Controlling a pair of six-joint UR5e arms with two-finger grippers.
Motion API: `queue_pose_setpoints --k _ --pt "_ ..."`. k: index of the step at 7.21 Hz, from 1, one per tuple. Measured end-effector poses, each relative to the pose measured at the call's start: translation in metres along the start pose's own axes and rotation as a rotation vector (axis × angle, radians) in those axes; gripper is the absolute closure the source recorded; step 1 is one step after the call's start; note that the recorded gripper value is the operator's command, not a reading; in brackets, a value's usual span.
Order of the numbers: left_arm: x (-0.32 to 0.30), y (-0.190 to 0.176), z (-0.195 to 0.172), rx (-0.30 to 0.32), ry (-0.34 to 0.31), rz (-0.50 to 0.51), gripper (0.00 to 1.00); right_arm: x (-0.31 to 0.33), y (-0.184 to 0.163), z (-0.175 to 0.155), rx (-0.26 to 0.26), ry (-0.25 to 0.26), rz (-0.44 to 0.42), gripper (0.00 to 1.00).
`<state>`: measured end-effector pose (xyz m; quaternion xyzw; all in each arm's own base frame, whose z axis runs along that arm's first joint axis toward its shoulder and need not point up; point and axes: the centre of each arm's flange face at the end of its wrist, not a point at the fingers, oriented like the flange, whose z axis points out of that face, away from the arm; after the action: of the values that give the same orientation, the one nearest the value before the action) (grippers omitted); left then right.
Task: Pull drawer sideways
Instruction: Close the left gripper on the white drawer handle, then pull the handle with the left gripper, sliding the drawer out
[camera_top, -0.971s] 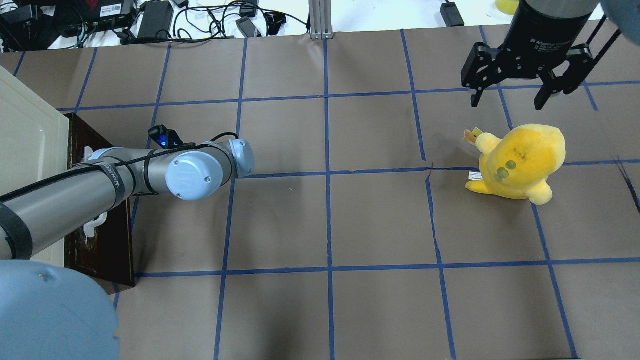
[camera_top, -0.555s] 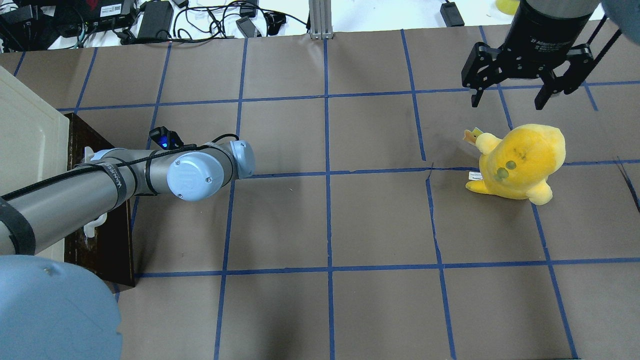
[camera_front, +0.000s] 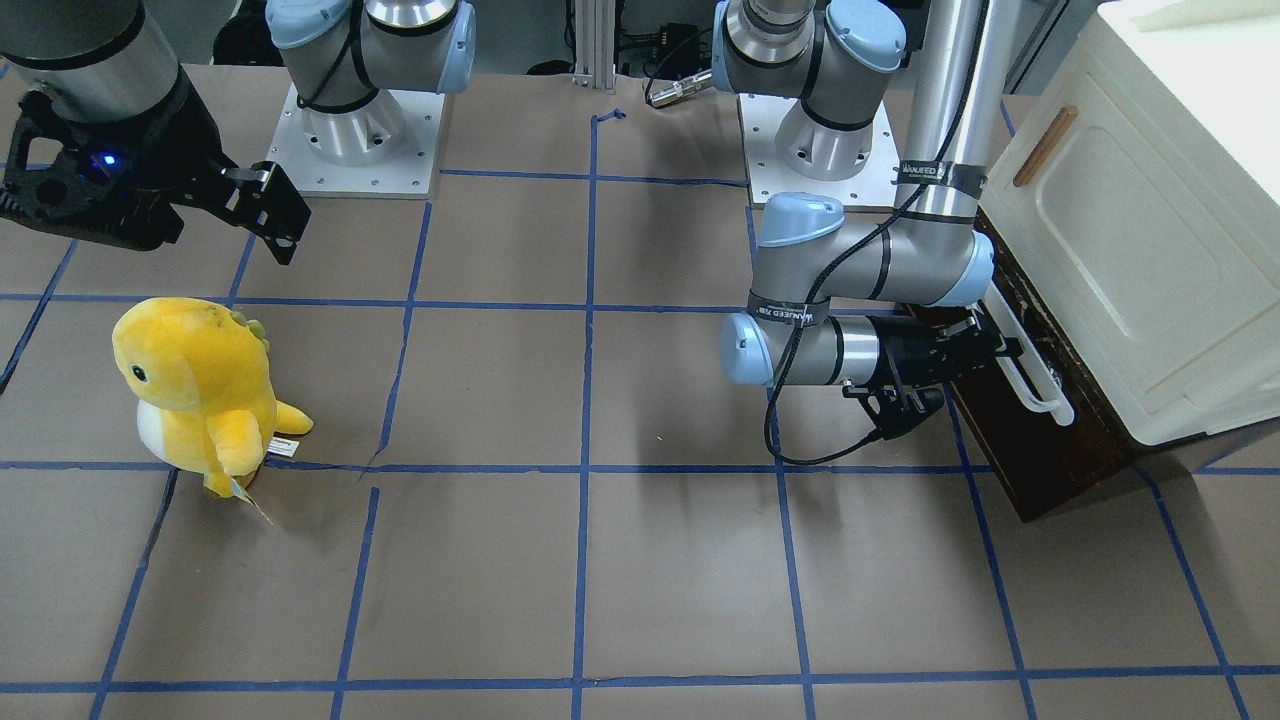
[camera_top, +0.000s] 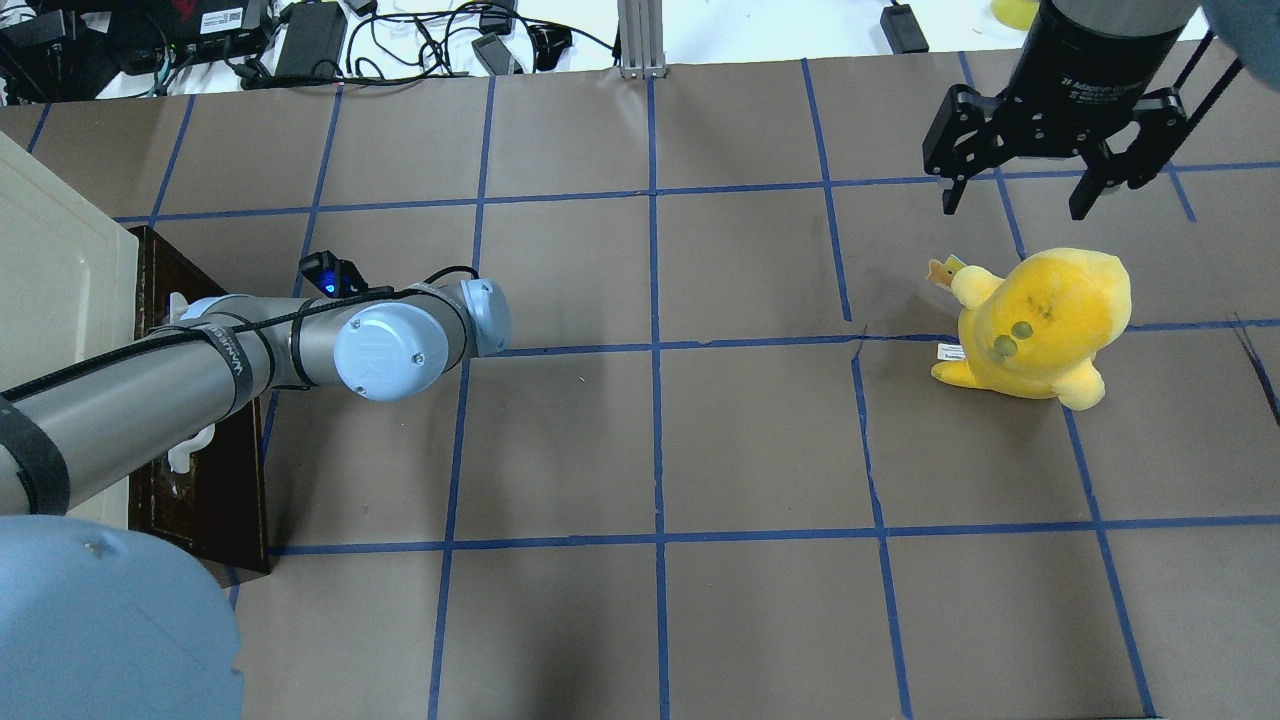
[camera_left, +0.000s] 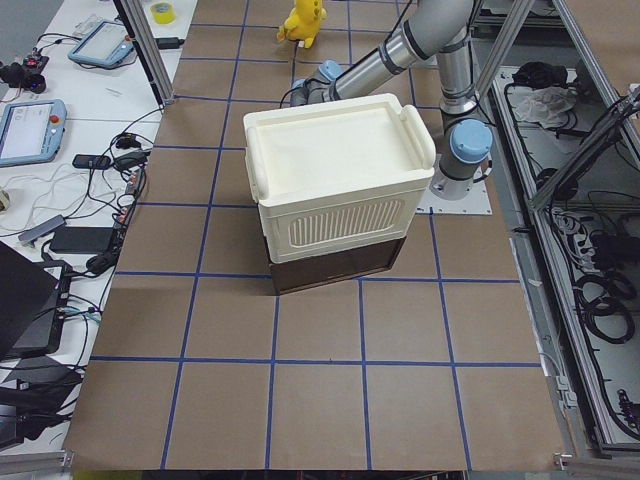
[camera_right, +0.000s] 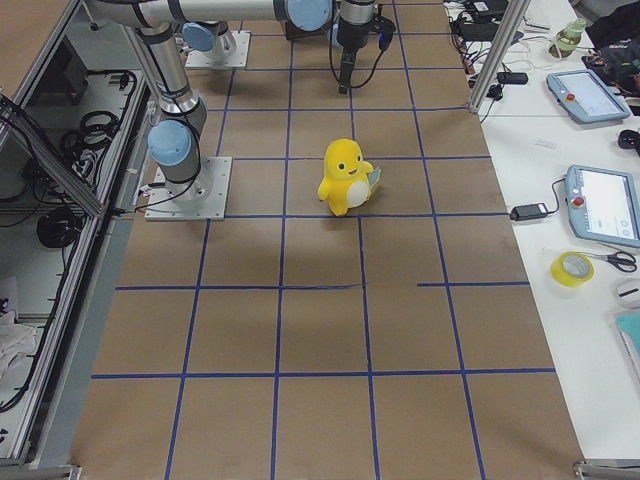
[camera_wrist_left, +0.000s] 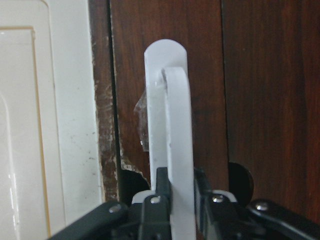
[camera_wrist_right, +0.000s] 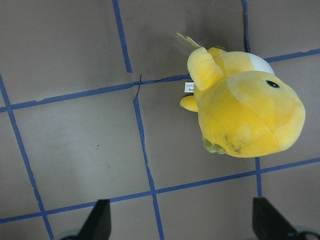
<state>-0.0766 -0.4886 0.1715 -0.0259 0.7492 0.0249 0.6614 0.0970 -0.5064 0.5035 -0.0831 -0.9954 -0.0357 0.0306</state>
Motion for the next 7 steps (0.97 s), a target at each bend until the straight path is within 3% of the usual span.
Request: queue_pose_setpoints --k 7 --pt "0.006 -0.003 -0.017 0.033 0.003 0.008 0.83 0.000 0.000 0.000 0.000 0.000 -0.001 0.00"
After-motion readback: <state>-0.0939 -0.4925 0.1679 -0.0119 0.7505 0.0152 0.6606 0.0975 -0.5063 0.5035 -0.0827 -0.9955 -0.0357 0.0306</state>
